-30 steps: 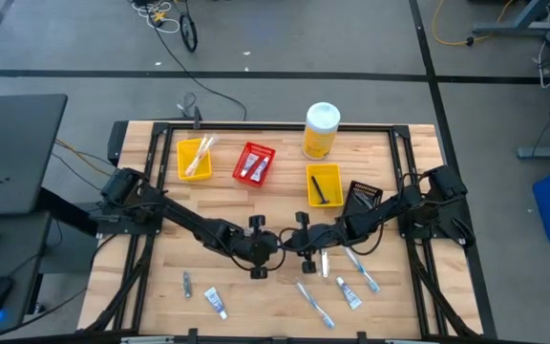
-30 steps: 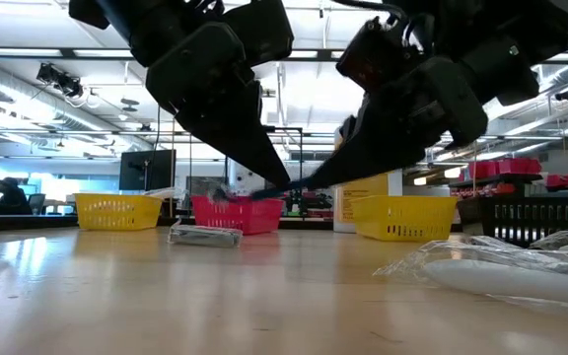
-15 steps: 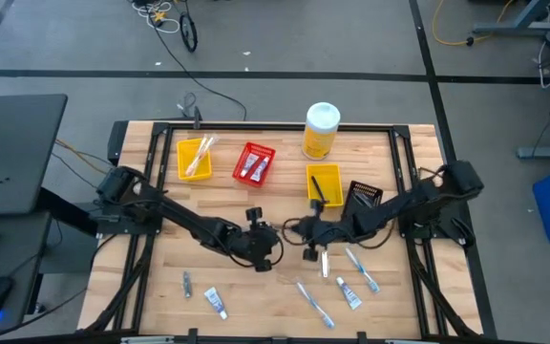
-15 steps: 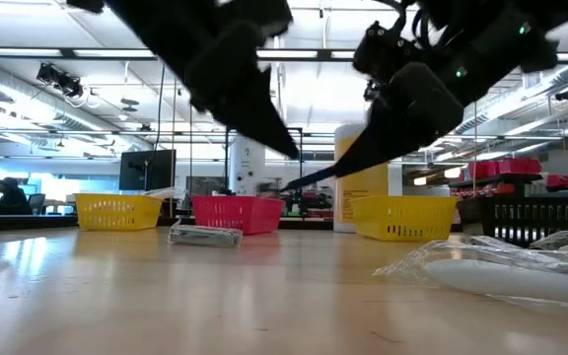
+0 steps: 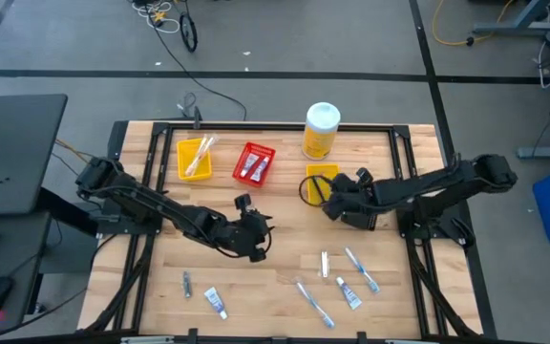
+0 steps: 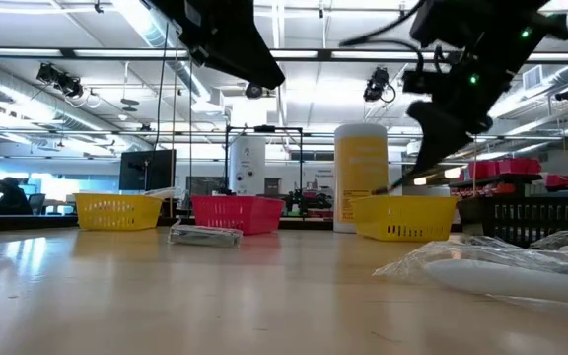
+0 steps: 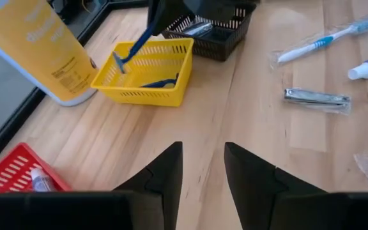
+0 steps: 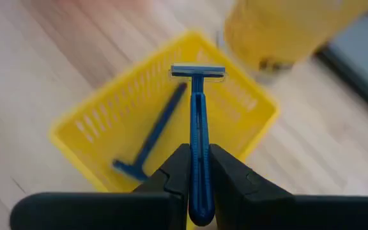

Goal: Pick & Place Travel size toiletries
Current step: Put the blue razor into the yellow basket, then put the silver nail cutter into the black basket

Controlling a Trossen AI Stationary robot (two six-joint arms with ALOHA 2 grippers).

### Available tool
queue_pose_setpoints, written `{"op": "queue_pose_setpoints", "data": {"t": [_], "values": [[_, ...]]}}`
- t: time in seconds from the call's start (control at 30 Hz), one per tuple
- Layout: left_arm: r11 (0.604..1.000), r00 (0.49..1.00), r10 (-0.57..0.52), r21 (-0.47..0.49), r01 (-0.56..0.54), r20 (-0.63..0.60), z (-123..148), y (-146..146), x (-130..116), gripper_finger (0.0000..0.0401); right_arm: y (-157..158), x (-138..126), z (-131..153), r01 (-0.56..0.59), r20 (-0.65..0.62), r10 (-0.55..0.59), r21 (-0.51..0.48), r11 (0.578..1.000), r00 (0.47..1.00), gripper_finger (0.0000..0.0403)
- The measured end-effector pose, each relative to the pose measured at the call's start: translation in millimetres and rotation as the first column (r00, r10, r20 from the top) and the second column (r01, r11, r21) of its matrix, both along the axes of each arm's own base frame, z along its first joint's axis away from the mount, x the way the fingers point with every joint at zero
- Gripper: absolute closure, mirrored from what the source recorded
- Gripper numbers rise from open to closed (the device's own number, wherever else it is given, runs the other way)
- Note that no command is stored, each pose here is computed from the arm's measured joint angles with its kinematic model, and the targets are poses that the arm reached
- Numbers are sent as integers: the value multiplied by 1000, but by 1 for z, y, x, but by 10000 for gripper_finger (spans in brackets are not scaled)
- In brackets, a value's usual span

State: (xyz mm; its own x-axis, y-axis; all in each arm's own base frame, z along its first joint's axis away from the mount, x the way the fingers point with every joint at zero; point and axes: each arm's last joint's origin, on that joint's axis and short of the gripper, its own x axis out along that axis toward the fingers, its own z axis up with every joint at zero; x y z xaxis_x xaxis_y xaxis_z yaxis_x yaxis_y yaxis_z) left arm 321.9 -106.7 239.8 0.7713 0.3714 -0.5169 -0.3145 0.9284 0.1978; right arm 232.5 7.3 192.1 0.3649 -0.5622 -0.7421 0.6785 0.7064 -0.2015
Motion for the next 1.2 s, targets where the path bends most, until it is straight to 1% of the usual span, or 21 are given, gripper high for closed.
{"op": "queue_pose_setpoints", "data": {"t": [0.07, 0.1, 0.27, 0.33, 0.57, 0.67, 0.77, 0.87, 0.93, 1.0, 1.07, 1.13, 1.2], "values": [[1000, 1000, -2, -6, 2, -9, -1, 0, -1, 277, -6, 0, -7, 9, -4, -9, 62, 998, 1000, 357], [1000, 1000, -7, -12, 7, -9, -1, 0, 0, 277, -9, -1, -10, 15, -4, -15, 77, 997, 1000, 357], [1000, 1000, -13, -19, 13, -8, -1, 0, 0, 277, -23, -2, -20, 40, 38, -44, 84, 996, 998, 352], [1000, 1000, -13, -19, 13, -8, -1, 0, 0, 277, -28, -1, -20, 45, 51, -51, 104, 994, 997, 340], [1000, 1000, -16, -22, 15, -9, -1, -1, 0, 277, -34, 0, -20, 35, 52, -41, 114, 993, 998, 281], [999, 999, -37, -40, 36, -20, -2, -1, 0, 277, -34, 1, -20, 8, 48, -15, 147, 989, 999, 256], [996, 998, -54, -76, 51, -36, -3, -2, -1, 277, -32, 3, -20, -40, 64, 29, 169, 985, 998, 232], [991, 995, -83, -112, 76, -58, -5, -3, -2, 278, -27, 10, -16, -141, 121, 120, 185, 973, 985, 216], [985, 991, -116, -133, 106, -71, -6, -4, -2, 278, -22, 17, -12, -232, 174, 203, 167, 958, 964, 210], [979, 987, -145, -156, 132, -75, -6, -6, -3, 278, -16, 24, -7, -329, 240, 291, 134, 935, 926, 209], [976, 984, -160, -162, 146, -77, -6, -9, -4, 278, -9, 31, 0, -435, 318, 388, 91, 896, 865, 210], [974, 982, -171, -162, 157, -76, -6, -12, -5, 278, 0, 37, 8, -534, 396, 476, 46, 844, 785, 214], [973, 981, -180, -163, 166, -75, -6, -16, -6, 278, 9, 41, 15, -604, 456, 537, 1, 797, 710, 216]]}}
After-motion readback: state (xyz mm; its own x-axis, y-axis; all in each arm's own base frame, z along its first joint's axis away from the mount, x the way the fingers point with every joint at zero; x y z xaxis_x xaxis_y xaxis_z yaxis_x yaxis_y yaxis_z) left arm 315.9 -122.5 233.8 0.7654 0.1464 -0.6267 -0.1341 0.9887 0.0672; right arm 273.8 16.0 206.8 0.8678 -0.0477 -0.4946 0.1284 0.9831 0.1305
